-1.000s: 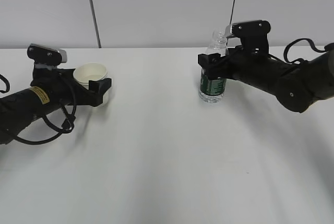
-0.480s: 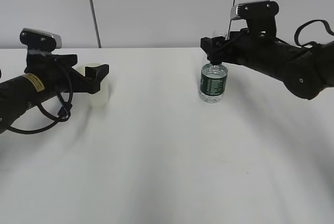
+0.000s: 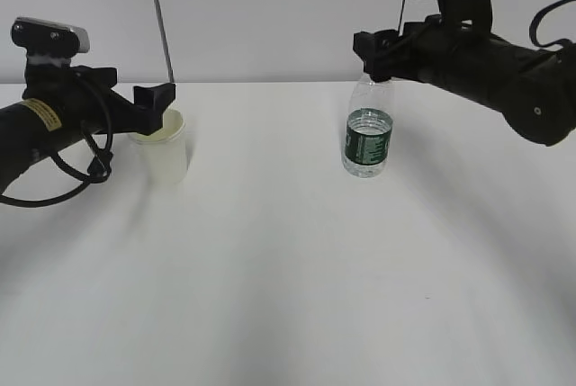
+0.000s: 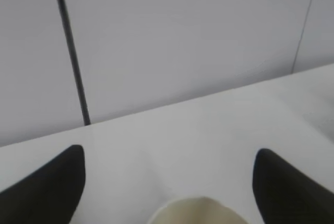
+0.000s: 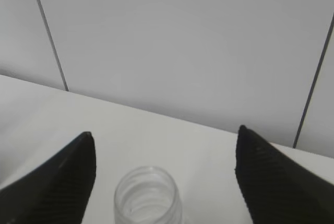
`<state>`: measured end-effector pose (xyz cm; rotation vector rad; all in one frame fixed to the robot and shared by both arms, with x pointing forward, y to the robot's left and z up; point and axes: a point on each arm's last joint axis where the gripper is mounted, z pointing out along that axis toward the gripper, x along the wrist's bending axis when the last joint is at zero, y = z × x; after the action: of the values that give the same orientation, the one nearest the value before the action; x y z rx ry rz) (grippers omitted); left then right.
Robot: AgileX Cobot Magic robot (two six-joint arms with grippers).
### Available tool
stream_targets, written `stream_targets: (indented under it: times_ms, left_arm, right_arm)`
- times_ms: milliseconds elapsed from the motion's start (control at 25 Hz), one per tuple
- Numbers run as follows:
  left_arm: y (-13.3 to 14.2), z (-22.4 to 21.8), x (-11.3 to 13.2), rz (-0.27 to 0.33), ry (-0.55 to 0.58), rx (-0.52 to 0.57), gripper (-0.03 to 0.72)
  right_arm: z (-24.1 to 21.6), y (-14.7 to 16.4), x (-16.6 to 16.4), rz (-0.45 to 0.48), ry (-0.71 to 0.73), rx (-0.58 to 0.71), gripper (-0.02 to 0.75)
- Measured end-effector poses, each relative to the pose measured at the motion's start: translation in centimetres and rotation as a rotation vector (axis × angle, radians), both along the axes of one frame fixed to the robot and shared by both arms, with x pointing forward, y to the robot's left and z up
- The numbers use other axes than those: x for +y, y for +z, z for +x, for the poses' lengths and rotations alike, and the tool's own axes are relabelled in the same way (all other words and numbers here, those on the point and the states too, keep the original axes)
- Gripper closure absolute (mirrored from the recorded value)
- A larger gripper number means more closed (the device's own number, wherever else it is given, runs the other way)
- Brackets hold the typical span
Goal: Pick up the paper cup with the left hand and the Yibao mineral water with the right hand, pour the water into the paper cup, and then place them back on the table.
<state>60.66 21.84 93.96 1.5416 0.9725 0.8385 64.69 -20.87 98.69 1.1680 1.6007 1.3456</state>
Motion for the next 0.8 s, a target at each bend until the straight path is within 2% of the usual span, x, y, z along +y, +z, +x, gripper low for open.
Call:
stream_targets:
  times_ms: [80, 160, 200, 440, 480, 600, 800]
  left_arm:
    - [0.9, 0.0, 0.2, -0.017, 0.029, -0.011, 0.098]
    - [1.8, -0.1, 0.5, -0.023, 0.057, -0.009, 0.098]
    - [2.2, 0.0, 0.6, -0.016, 0.066, -0.001, 0.098]
    - [5.0, 0.8, 1.0, 0.018, 0.124, 0.047, 0.113]
    - [5.3, 0.9, 1.1, 0.028, 0.135, 0.066, 0.114]
    - [6.3, 1.3, 1.4, 0.044, 0.178, 0.131, 0.115]
    - [8.0, 2.4, 1.8, 0.094, 0.239, 0.257, 0.115]
  right_arm:
    - [0.4, 1.4, -0.1, 0.001, -0.015, -0.009, 0.150]
    - [0.4, 1.4, -0.1, 0.001, -0.015, -0.009, 0.150]
    - [1.1, 3.1, -0.2, -0.019, -0.040, 0.011, 0.158]
    - [1.4, 4.0, -0.3, -0.037, -0.057, 0.039, 0.159]
    - [2.2, 5.7, -0.5, -0.068, -0.094, 0.093, 0.161]
    - [2.2, 6.1, -0.6, -0.073, -0.100, 0.102, 0.162]
    - [2.4, 8.5, -1.0, -0.099, -0.147, 0.163, 0.163]
